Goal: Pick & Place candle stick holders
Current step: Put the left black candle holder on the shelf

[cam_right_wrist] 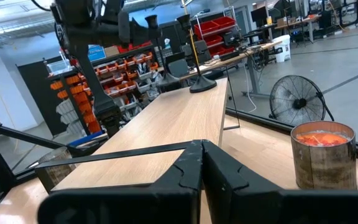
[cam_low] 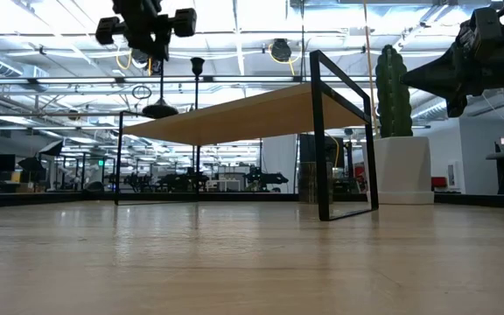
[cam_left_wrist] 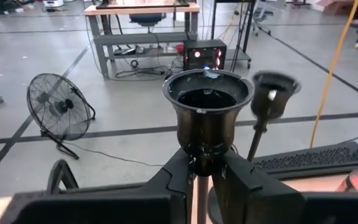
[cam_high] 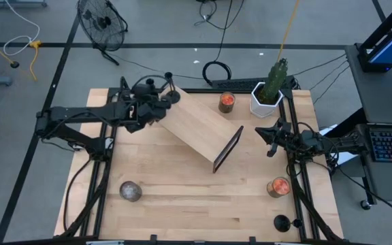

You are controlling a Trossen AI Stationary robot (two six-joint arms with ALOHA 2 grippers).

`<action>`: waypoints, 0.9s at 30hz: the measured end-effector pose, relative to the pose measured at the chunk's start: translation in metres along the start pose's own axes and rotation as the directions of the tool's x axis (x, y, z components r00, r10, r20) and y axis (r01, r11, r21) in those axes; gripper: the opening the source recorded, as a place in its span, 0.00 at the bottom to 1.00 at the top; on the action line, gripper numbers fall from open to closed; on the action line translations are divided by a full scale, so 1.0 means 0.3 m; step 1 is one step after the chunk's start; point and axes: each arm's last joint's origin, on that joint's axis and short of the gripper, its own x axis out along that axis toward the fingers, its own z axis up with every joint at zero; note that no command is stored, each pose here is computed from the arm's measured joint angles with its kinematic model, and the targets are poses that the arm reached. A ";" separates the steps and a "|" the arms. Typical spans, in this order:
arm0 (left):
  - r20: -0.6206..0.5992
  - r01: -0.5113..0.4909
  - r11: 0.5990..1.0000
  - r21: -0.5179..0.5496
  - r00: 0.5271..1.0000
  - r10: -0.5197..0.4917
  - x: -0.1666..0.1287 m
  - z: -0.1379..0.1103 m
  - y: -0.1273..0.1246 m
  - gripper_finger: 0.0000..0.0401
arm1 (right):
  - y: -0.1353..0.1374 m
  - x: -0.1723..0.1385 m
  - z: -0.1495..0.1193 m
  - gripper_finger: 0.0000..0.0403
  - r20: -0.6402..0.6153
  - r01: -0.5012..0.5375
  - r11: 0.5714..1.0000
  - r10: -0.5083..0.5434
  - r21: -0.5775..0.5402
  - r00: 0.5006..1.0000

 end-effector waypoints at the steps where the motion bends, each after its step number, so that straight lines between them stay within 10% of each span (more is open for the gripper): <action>1: 0.002 -0.004 1.000 -0.007 1.000 0.005 0.000 -0.014 0.001 0.12 | 0.000 0.000 0.000 0.01 0.000 0.000 1.000 0.000 0.000 1.000; 27: 0.051 -0.019 0.996 -0.087 0.998 0.023 0.003 -0.096 0.000 0.17 | 0.000 0.000 0.000 0.01 0.000 0.000 1.000 0.000 0.000 1.000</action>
